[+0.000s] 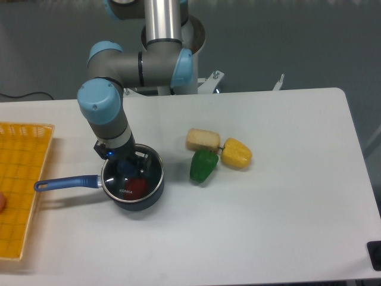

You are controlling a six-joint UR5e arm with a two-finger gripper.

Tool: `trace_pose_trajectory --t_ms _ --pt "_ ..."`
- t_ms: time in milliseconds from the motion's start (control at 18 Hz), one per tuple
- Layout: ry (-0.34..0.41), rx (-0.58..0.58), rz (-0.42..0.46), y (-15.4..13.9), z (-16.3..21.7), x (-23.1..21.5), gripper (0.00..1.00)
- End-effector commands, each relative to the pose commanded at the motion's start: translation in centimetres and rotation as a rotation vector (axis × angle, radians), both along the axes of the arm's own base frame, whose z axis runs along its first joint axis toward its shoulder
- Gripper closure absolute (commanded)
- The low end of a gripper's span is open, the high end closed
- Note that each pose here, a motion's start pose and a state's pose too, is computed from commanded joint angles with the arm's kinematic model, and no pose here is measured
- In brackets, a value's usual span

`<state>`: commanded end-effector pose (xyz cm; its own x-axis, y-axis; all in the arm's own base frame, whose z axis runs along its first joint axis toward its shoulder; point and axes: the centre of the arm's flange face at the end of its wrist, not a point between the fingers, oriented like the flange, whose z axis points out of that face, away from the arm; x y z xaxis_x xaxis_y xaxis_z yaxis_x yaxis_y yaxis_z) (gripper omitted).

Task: Close the pot lid
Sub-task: 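Open the gripper and release the lid knob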

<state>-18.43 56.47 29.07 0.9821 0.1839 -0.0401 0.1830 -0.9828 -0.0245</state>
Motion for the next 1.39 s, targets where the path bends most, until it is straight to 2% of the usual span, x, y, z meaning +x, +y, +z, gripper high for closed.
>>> trace_pose_trajectory --t_ms 611,833,1000,1167,1333,1389 --pt "-0.002 -0.003 0.002 0.03 -0.18 -0.02 0.58" --pt "-0.003 -0.005 0.0 0.09 -0.36 0.05 0.52" --pt "-0.002 -0.006 -0.001 0.09 -0.36 0.03 0.3" --pt "-0.002 -0.006 -0.003 0.09 -0.36 0.03 0.19" --pt "0.0 -0.007 -0.006 0.05 -0.28 0.04 0.0" --pt "0.0 -0.006 -0.008 0.03 -0.19 0.05 0.0"
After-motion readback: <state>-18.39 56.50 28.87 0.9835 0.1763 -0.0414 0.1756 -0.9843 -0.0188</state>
